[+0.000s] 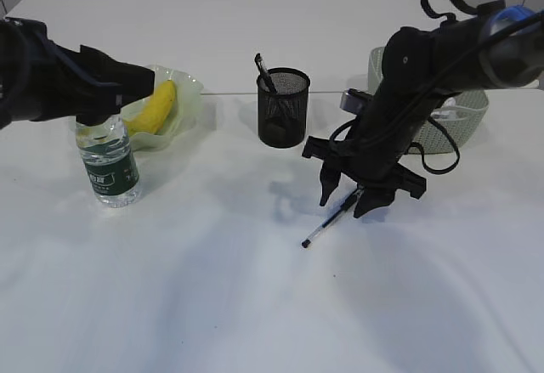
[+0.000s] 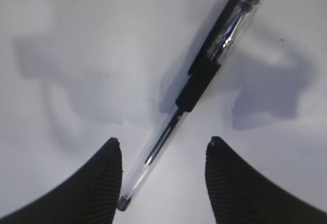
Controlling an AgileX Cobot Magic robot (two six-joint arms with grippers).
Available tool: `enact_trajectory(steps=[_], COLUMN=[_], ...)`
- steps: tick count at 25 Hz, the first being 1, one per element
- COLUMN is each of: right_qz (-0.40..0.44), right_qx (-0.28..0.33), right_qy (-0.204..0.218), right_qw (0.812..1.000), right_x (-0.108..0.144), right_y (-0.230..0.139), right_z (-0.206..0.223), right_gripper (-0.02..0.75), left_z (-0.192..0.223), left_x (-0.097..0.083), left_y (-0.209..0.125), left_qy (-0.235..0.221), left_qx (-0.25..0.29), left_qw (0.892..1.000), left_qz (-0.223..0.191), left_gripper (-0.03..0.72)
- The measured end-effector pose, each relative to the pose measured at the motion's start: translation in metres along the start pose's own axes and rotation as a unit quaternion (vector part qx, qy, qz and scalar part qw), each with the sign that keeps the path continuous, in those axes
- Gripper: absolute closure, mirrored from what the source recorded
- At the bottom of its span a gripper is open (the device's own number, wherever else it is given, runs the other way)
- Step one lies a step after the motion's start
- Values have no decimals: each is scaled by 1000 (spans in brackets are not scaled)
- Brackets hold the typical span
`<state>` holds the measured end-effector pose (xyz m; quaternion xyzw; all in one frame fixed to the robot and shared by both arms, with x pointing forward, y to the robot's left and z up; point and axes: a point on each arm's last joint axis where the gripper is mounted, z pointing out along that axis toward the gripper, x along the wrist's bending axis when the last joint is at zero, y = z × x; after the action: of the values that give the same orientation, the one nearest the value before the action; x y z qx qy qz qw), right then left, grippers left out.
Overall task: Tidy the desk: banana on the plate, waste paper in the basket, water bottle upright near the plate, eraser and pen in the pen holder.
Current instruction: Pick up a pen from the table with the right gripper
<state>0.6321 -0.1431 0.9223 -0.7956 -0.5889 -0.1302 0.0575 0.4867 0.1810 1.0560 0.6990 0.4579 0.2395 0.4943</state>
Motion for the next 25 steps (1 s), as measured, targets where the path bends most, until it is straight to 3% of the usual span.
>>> enact_trajectory(steps=[9,17,25], right_qz=[0,-1,-17], right_qx=[-29,-34,-20], right_qy=[-28,-27,-59], right_qw=[999,999,998], right_x=[-6,1,-2], right_y=[6,19,22], right_z=[6,18,23], right_gripper=[342,342,382], left_z=[0,0,0], left_x=[-6,-6,-6], left_y=[1,0,0], left_qy=[-33,-33,-33], left_qx=[-4,-3,-3], left_qw=[999,999,999], left_qz=[4,9,12], left_gripper=[297,317,326])
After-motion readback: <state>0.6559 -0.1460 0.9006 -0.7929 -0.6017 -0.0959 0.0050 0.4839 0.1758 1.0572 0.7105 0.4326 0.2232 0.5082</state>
